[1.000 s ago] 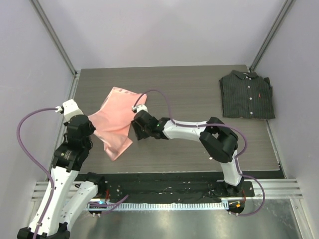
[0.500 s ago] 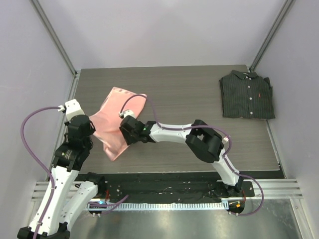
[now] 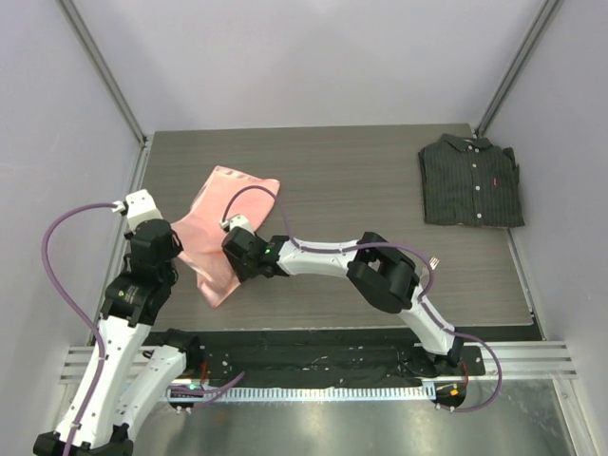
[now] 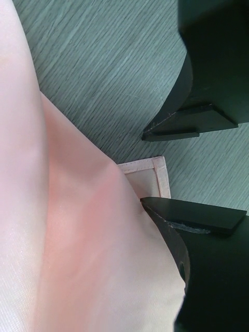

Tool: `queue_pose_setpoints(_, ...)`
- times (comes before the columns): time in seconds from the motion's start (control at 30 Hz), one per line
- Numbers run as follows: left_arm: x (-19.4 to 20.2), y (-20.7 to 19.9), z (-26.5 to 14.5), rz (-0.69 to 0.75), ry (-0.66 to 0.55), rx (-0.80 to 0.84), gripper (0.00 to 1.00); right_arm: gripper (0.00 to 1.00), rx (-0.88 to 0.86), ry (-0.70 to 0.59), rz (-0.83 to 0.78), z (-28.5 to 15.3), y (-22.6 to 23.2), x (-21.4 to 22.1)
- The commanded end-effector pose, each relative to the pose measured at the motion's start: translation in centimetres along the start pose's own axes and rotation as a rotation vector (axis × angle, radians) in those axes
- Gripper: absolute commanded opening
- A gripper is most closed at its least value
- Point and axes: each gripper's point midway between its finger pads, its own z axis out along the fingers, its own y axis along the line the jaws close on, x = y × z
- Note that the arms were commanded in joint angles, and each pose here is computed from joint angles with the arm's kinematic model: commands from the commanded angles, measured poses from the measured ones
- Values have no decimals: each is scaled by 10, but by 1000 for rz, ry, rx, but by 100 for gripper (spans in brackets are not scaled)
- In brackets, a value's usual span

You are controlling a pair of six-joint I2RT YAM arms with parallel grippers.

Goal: Fold the napkin, place the utensils inside, and roll it up
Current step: Flatten the napkin out

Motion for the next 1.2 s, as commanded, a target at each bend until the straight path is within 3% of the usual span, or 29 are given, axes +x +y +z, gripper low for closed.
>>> queue_pose_setpoints(0.0, -5, -2, 2, -9, -18, 3, 0, 54, 27, -15, -17, -2, 6, -5)
queue_pose_setpoints(0.27, -5, -1, 2, -7, -18, 0, 0, 43, 90, 27, -49, 4, -3, 14)
queue_pose_setpoints(0.4, -3, -2, 2, -5, -11, 4, 0, 30, 111, 53, -54, 7, -9, 29)
queue_pose_setpoints(0.6, -7, -5, 2, -16, -12, 11, 0, 1, 144, 53, -58, 1, -20, 34)
queue_pose_setpoints(0.73, -10, -9, 2, -30, -7, 24, 0, 1, 200, 13, -34, -16, -48, 19)
queue_pose_setpoints(0.9, -19, -18, 4, -83, -7, 42, 0, 1, 285, -16, 90, -51, -131, 7)
queue_pose_setpoints(1.17, -72, -57, 14, -239, -77, 129, 0, 1, 402, -241, 240, -178, -239, -55)
